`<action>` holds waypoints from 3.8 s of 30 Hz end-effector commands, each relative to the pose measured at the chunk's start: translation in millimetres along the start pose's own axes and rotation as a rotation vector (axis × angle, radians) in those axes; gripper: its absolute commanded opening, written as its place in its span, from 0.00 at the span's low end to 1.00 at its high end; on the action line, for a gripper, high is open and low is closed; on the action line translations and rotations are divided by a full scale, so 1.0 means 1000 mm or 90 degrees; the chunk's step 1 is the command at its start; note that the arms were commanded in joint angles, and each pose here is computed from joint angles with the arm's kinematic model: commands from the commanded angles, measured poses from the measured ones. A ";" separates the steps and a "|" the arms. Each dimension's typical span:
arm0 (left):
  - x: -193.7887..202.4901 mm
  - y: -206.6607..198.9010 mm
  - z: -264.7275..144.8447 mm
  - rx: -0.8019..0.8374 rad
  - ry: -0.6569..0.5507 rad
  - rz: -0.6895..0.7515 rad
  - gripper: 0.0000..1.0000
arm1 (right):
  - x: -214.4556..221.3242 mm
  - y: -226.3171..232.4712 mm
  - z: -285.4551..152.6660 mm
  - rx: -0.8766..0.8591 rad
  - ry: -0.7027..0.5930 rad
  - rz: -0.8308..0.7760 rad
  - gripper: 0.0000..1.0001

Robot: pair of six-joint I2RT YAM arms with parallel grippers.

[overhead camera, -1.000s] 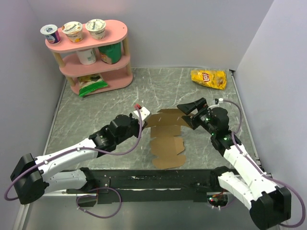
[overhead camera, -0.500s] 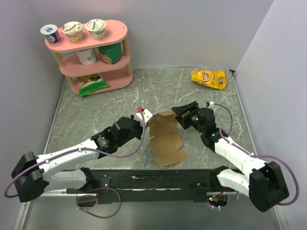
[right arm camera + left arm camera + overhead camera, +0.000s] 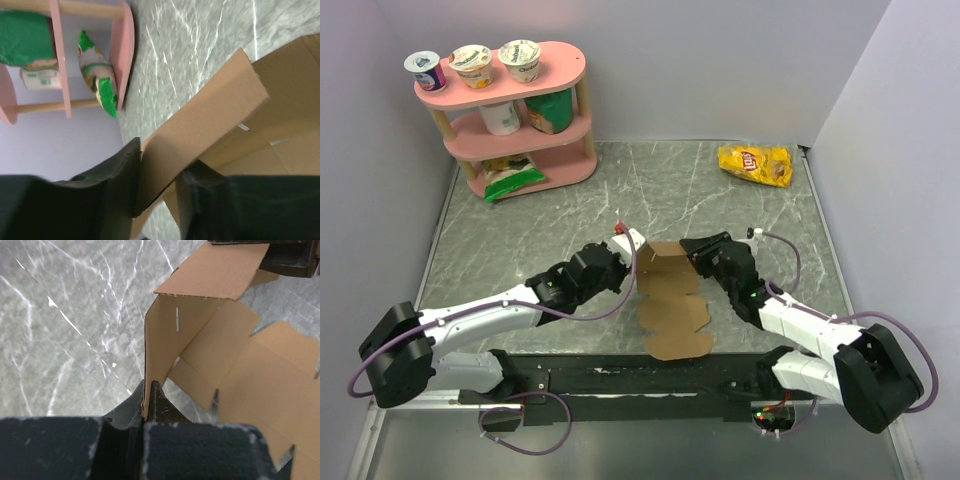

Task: Fold the paper box

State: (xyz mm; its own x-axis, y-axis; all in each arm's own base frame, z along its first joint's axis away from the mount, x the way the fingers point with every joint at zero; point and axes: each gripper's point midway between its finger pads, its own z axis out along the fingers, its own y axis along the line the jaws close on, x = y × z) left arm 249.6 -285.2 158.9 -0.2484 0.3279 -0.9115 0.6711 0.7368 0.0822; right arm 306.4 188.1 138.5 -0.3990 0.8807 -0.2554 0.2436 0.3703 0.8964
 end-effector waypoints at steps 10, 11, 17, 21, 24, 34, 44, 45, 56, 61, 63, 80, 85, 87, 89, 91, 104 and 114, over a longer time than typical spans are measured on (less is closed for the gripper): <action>0.010 -0.008 0.018 -0.034 0.066 -0.141 0.48 | -0.025 -0.015 0.000 0.008 -0.144 -0.028 0.26; 0.007 -0.008 0.015 -0.033 0.061 -0.149 0.72 | -0.026 -0.012 0.000 0.006 -0.146 -0.028 0.26; -0.013 0.007 -0.017 -0.053 0.007 -0.155 0.91 | -0.025 -0.011 0.000 0.046 -0.134 -0.047 0.23; -0.045 -0.003 -0.034 0.023 -0.067 -0.094 0.88 | -0.025 -0.008 -0.002 0.069 -0.125 -0.068 0.18; -0.044 -0.009 -0.022 0.039 -0.067 -0.064 0.79 | -0.025 -0.003 -0.002 0.078 -0.114 -0.094 0.15; -0.060 -0.028 0.002 0.091 -0.120 -0.002 0.69 | 0.004 0.022 0.019 0.073 0.034 -0.204 0.06; -0.050 -0.041 0.017 0.129 -0.088 0.060 0.68 | 0.036 0.024 0.029 0.040 0.154 -0.221 0.05; -0.050 -0.041 0.019 0.128 -0.087 0.062 0.68 | 0.036 0.024 0.029 0.039 0.157 -0.220 0.05; -0.036 -0.066 0.039 0.187 -0.069 0.093 0.77 | 0.035 0.022 0.026 0.054 0.157 -0.208 0.05; -0.031 -0.060 0.050 0.140 -0.074 0.101 0.78 | 0.036 0.025 0.025 0.046 0.159 -0.202 0.05; -0.033 -0.058 0.052 0.126 -0.091 0.102 0.78 | 0.037 0.026 0.025 0.044 0.164 -0.198 0.05; -0.013 -0.056 0.059 0.086 -0.089 0.102 0.80 | 0.015 0.023 0.026 0.087 0.160 -0.195 0.00; -0.019 -0.054 0.059 0.077 -0.095 0.088 0.81 | 0.011 0.019 0.025 0.108 0.185 -0.210 0.00; -0.030 -0.057 0.056 0.082 -0.109 0.064 0.83 | 0.006 0.027 0.023 0.100 0.182 -0.217 0.00; -0.036 -0.060 0.051 0.096 -0.125 0.027 0.88 | 0.002 0.029 0.019 0.109 0.176 -0.226 0.00; -0.049 -0.064 0.043 0.111 -0.153 -0.008 0.89 | -0.005 0.034 0.015 0.112 0.159 -0.239 0.00; -0.103 -0.072 -0.012 0.188 -0.212 -0.035 0.93 | -0.024 0.068 -0.011 0.085 0.127 -0.283 0.00; -0.114 -0.082 -0.006 0.208 -0.189 -0.100 0.96 | -0.043 0.080 -0.027 0.086 0.066 -0.276 0.00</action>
State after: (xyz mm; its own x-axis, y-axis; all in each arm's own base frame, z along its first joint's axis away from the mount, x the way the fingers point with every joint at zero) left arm 224.7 -369.0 248.5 -0.1205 0.0617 -0.9908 0.8346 0.5467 -0.0675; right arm 311.4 183.1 194.8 -0.6600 0.5647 -0.4955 0.1546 0.7475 0.6460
